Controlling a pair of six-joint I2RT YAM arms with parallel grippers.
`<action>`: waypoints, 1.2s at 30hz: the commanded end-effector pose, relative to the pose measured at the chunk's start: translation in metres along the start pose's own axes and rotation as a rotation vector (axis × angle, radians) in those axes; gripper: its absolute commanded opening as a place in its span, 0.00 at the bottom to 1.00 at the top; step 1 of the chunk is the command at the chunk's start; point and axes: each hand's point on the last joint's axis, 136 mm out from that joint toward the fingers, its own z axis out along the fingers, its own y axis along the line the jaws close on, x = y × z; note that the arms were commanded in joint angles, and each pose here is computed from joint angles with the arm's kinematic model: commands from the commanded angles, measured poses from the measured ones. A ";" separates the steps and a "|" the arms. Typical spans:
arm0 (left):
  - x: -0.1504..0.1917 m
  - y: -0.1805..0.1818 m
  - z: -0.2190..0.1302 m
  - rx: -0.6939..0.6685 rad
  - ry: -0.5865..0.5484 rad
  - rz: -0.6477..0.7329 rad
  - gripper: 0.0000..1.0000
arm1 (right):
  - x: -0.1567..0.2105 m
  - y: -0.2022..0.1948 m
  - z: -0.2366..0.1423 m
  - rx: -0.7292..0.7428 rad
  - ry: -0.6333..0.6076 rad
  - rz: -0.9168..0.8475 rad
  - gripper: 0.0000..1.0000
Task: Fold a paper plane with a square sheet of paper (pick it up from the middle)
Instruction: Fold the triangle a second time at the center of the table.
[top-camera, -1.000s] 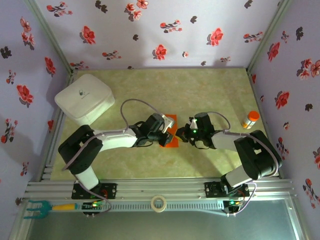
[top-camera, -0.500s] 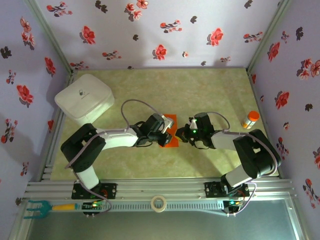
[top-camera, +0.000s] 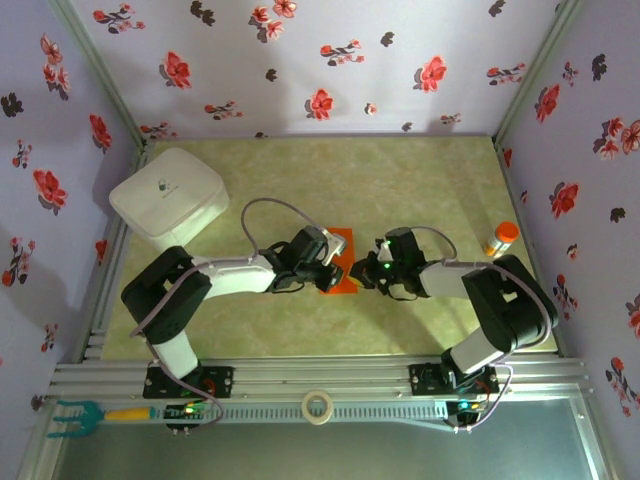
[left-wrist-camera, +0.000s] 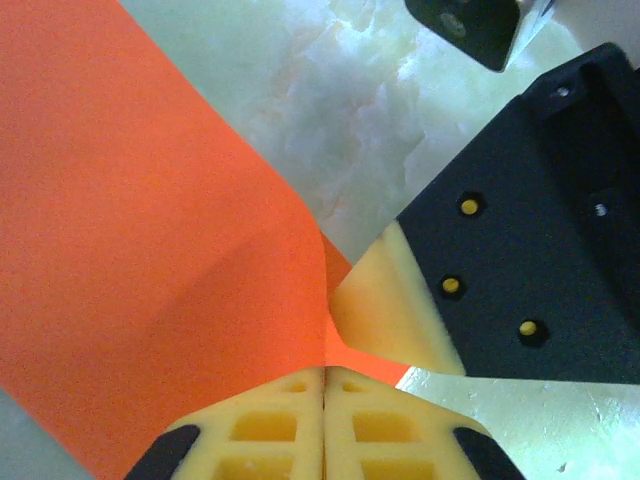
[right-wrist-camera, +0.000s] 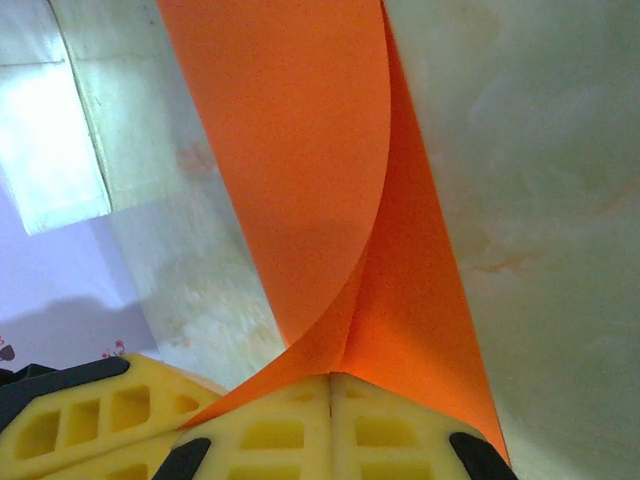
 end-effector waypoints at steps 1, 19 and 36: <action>-0.003 0.000 0.005 0.024 -0.001 -0.010 0.10 | -0.006 0.016 0.003 -0.043 -0.003 -0.023 0.02; 0.000 0.007 0.007 0.032 -0.005 -0.034 0.13 | -0.007 0.016 0.006 -0.060 -0.010 -0.006 0.02; 0.002 0.009 0.009 0.047 0.005 -0.036 0.15 | -0.008 0.015 0.005 -0.053 -0.015 -0.006 0.02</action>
